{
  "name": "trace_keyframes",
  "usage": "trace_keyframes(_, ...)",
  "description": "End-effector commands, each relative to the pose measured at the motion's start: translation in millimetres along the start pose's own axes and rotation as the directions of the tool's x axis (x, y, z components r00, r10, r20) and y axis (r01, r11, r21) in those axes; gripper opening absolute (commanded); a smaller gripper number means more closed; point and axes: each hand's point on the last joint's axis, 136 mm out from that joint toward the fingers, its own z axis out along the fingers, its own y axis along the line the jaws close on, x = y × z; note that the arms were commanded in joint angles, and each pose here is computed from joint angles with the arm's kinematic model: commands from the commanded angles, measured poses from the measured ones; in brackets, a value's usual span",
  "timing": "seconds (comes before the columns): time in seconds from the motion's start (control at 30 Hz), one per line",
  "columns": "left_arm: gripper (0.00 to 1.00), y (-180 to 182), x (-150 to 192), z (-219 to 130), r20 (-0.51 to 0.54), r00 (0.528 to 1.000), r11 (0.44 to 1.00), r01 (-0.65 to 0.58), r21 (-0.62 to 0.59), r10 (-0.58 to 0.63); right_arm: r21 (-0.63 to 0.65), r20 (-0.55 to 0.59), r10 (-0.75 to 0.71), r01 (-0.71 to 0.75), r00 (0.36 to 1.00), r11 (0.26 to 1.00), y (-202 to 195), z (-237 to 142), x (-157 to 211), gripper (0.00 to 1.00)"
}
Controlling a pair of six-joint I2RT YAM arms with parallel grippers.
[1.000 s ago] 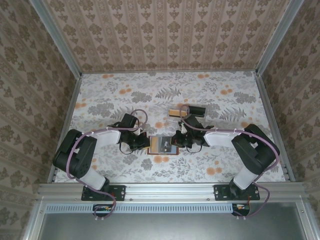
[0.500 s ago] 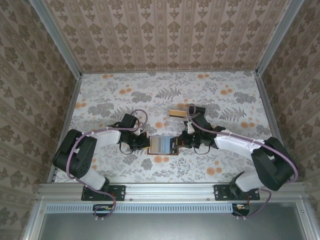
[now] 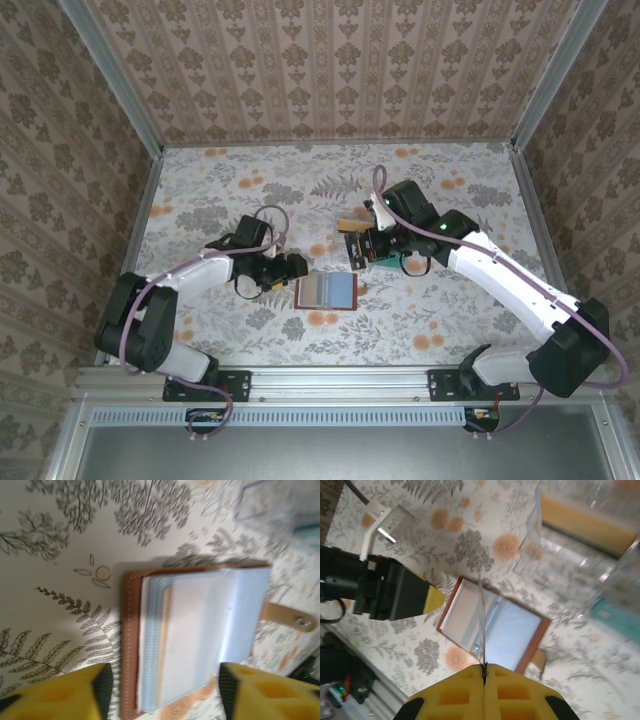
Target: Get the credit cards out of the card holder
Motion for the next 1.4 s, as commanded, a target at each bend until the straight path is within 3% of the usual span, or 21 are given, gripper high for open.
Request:
trace_keyframes(0.0, 0.81, -7, -14, -22, 0.060, 0.998, 1.000, -0.014, 0.008, 0.013, 0.148, -0.118, -0.213, 0.229, 0.970, 0.962, -26, -13, 7, 0.00)
trace_keyframes(0.1, 0.88, -10, -20, -34, 0.098, 0.995, 1.000, -0.017, 0.022, 0.014, 0.210, -0.155, -0.366, 0.392, 0.918, 0.896, -36, -18, -5, 0.00)
trace_keyframes(0.3, 0.90, -13, -26, -47, 0.140, 0.990, 0.999, -0.032, 0.042, 0.026, 0.322, -0.288, -0.575, 0.643, 0.765, 0.695, -64, -22, -27, 0.00)
trace_keyframes(0.37, 0.91, -14, -27, -48, 0.146, 0.989, 0.998, -0.038, 0.044, 0.031, 0.316, -0.337, -0.623, 0.708, 0.706, 0.632, -69, -19, -31, 0.00)
trace_keyframes(0.4, 0.99, -14, -28, -49, 0.149, 0.988, 0.998, -0.040, 0.045, 0.033, 0.309, -0.362, -0.646, 0.740, 0.672, 0.598, -71, -17, -34, 0.00)
trace_keyframes(0.43, 1.00, -14, -28, -49, 0.151, 0.988, 0.998, -0.042, 0.045, 0.035, 0.305, -0.384, -0.663, 0.766, 0.643, 0.566, -74, -14, -36, 0.00)
trace_keyframes(0.7, 1.00, -14, -29, -52, 0.151, 0.987, 0.998, -0.053, 0.038, 0.047, 0.236, -0.490, -0.758, 0.902, 0.431, 0.361, -90, 10, -41, 0.00)
trace_keyframes(0.93, 1.00, -12, -29, -52, 0.150, 0.988, 0.998, -0.047, 0.030, 0.041, 0.198, -0.528, -0.770, 0.934, 0.358, 0.298, -103, 22, -40, 0.00)
trace_keyframes(1.37, 1.00, -9, -32, -51, 0.146, 0.989, 0.999, -0.034, 0.028, 0.030, 0.171, -0.548, -0.756, 0.933, 0.357, 0.317, -127, 37, -26, 0.00)
